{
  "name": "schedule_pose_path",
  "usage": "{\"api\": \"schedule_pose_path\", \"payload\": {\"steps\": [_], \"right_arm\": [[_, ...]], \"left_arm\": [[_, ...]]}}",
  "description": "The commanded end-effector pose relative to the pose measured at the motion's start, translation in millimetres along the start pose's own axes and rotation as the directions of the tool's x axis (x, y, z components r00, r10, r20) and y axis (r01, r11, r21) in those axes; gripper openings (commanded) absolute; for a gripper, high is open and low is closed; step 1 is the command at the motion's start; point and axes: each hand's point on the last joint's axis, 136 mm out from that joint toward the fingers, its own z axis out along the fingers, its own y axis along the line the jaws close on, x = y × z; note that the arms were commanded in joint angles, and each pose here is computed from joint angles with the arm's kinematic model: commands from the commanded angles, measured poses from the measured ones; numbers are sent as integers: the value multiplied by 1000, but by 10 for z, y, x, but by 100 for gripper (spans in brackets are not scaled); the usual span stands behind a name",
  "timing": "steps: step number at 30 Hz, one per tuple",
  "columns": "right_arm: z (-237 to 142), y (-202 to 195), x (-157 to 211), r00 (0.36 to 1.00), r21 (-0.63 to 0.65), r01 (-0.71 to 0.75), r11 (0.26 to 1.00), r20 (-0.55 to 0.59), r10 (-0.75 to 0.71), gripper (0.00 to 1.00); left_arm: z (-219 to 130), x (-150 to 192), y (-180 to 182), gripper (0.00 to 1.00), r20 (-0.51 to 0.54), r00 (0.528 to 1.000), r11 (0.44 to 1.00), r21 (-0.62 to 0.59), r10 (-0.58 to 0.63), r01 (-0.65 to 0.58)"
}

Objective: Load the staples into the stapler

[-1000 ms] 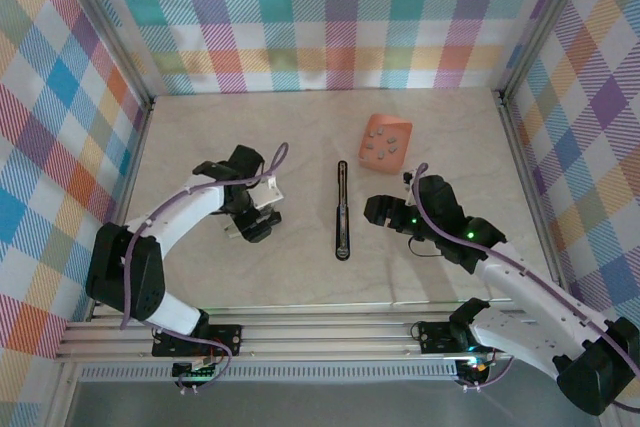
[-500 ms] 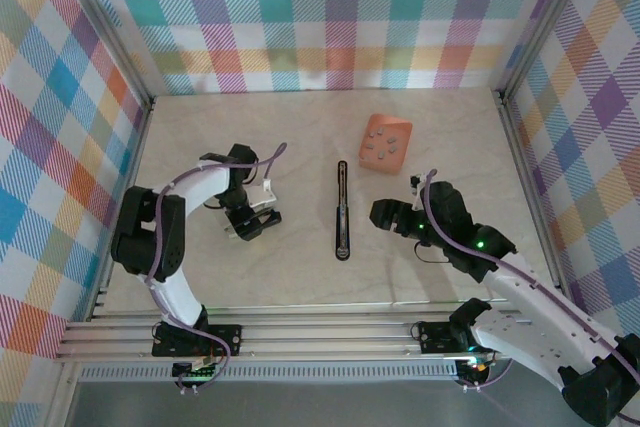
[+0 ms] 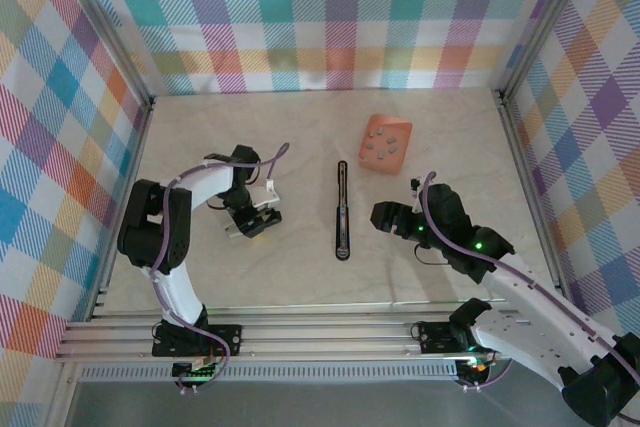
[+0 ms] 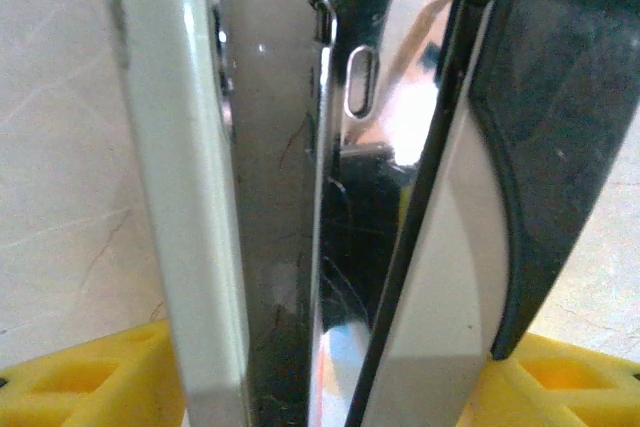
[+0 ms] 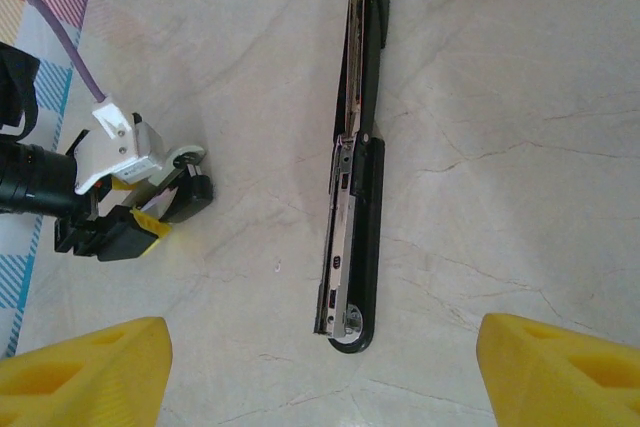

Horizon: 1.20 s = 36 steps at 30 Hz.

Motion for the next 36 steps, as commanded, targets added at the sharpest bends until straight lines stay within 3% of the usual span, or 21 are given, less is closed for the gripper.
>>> {"api": "schedule_pose_path", "payload": {"steps": [1, 11, 16, 20, 22, 25, 27, 31, 36], "right_arm": [[-20, -25, -13, 1000, -1, -18, 1000, 18, 18, 79], [-15, -79, 31, 998, -5, -52, 999, 29, 52, 79], [-37, -87, 28, 998, -3, -50, 999, 35, 50, 79], [-46, -98, 31, 998, -1, -50, 999, 38, 50, 79], [-42, -98, 32, 998, -2, -48, 999, 38, 48, 79], [-25, -68, 26, 999, -18, -27, 999, 40, 27, 79], [-10, 22, 3, 999, -59, 24, 998, 43, -21, 79], [50, 298, 21, 963, -184, 271, 945, 48, -267, 79], [107, 661, 194, 813, -376, 550, 746, 36, -581, 81]], "left_arm": [[35, -132, -1, 67, 30, 999, 999, 38, -21, 19], [105, -327, -90, 80, 31, 999, 999, 21, 24, -25], [68, -392, -93, 60, 54, 998, 1000, 8, 26, -26], [-84, -433, -116, 25, 90, 995, 999, 4, 33, -33], [-222, -464, -153, 18, 123, 991, 999, 6, 42, -43], [-491, -514, -266, 16, 192, 980, 998, 24, 49, -54], [-680, -543, -385, 16, 247, 967, 996, 42, 67, -80], [-1106, -628, -771, 15, 404, 906, 976, 110, 129, -188], [-1518, -685, -1290, 14, 588, 773, 916, 130, 236, -379]]}}
